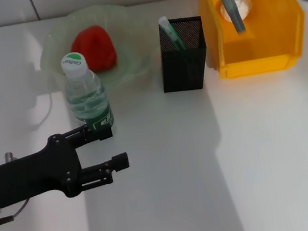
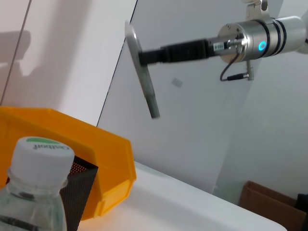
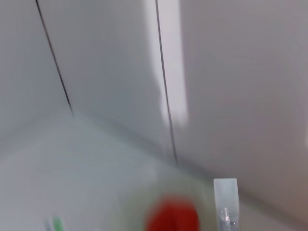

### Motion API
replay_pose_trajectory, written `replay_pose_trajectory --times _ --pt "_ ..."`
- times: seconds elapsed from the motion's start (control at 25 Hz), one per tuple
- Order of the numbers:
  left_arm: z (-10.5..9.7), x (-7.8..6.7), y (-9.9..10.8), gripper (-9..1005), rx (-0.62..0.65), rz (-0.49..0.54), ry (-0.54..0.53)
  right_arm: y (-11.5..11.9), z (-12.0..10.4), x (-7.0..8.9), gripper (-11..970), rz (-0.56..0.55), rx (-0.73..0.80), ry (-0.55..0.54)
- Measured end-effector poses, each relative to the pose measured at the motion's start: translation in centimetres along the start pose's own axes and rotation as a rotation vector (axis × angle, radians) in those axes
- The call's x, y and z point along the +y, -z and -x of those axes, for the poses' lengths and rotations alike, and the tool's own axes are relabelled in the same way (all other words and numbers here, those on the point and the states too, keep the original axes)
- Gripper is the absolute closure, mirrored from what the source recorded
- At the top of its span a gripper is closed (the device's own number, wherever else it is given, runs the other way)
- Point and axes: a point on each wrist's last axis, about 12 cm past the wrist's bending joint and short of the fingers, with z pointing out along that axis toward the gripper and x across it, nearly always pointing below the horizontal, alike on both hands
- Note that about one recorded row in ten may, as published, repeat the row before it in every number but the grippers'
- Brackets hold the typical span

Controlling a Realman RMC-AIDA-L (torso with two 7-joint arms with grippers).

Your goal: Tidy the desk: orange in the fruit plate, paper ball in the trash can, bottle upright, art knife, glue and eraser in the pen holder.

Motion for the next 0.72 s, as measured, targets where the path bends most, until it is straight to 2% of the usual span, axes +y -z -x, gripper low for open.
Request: replay_pose_trajectory --times 0.12,0.28,0.36,0.52,0.72 --pt "0.0 0.0 0.0 208 -0.001 -0.001 -0.001 0.5 -0.4 -1.9 821 0.111 -0.277 -0.069" --pt "0.1 0.0 -0.1 208 -0.007 -0.006 -0.002 -1.9 -3.5 -4.7 823 0.202 -0.421 -0.219" --pt "0.1 0.0 -0.1 208 -0.008 -0.006 -0.002 -3.5 -5.3 -5.6 824 0.22 -0.451 -0.286" --pt "0.1 0.0 0.0 208 -0.009 -0.005 -0.002 -6.2 -7.9 -6.0 826 0.215 -0.455 -0.355" --pt "0.1 -0.1 0.0 208 -0.011 -0.007 -0.002 -8.5 -9.2 -5.4 825 0.174 -0.429 -0.341"
